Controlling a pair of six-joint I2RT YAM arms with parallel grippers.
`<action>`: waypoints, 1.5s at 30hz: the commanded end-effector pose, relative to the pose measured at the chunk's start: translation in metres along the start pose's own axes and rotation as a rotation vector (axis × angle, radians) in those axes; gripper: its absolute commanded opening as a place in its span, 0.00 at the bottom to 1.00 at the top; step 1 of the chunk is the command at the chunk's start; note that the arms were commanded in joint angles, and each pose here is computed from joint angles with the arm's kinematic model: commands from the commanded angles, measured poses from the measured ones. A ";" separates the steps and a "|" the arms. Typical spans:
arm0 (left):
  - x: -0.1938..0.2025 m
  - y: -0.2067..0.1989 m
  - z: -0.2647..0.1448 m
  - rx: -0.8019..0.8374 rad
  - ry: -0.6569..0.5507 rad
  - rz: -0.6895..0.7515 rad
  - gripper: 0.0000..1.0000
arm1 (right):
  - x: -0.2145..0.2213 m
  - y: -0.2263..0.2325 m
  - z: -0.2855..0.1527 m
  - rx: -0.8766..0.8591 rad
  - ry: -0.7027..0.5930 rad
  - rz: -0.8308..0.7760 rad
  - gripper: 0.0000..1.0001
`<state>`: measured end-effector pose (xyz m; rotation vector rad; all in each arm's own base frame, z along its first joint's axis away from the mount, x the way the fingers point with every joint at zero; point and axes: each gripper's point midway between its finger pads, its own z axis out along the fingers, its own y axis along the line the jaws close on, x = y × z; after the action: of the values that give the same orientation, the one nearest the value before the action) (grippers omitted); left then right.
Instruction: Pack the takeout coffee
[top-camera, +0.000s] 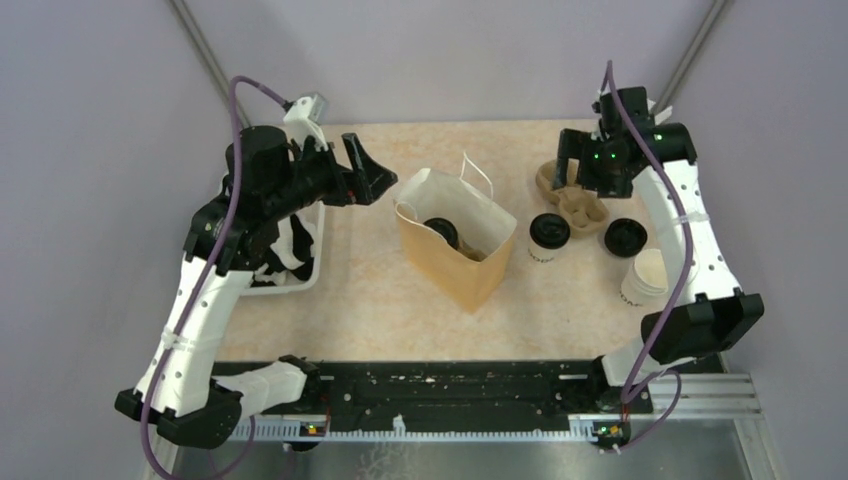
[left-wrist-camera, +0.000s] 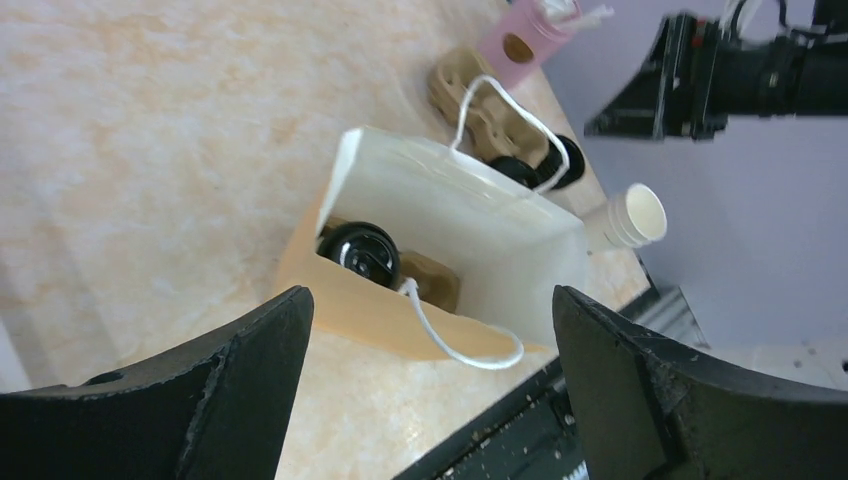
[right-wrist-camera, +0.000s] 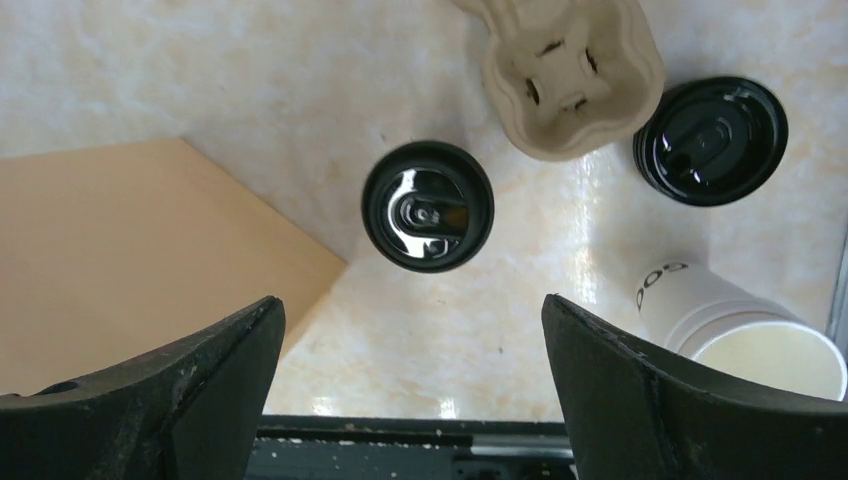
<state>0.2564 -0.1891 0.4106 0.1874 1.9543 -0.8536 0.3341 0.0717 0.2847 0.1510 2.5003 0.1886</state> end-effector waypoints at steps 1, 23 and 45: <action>-0.032 0.022 -0.004 -0.152 -0.128 0.018 0.96 | 0.024 -0.011 0.029 0.052 0.099 -0.053 0.99; 0.000 0.035 0.007 -0.154 -0.072 -0.062 0.98 | 0.064 -0.007 0.104 0.206 0.233 -0.169 0.85; 0.003 0.034 0.013 -0.135 -0.047 -0.050 0.98 | 0.083 -0.011 0.124 0.218 0.259 -0.186 0.79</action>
<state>0.2758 -0.1696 0.3763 0.0150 2.0243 -0.7281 0.3342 0.0834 0.1363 -0.0129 2.7998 -0.1392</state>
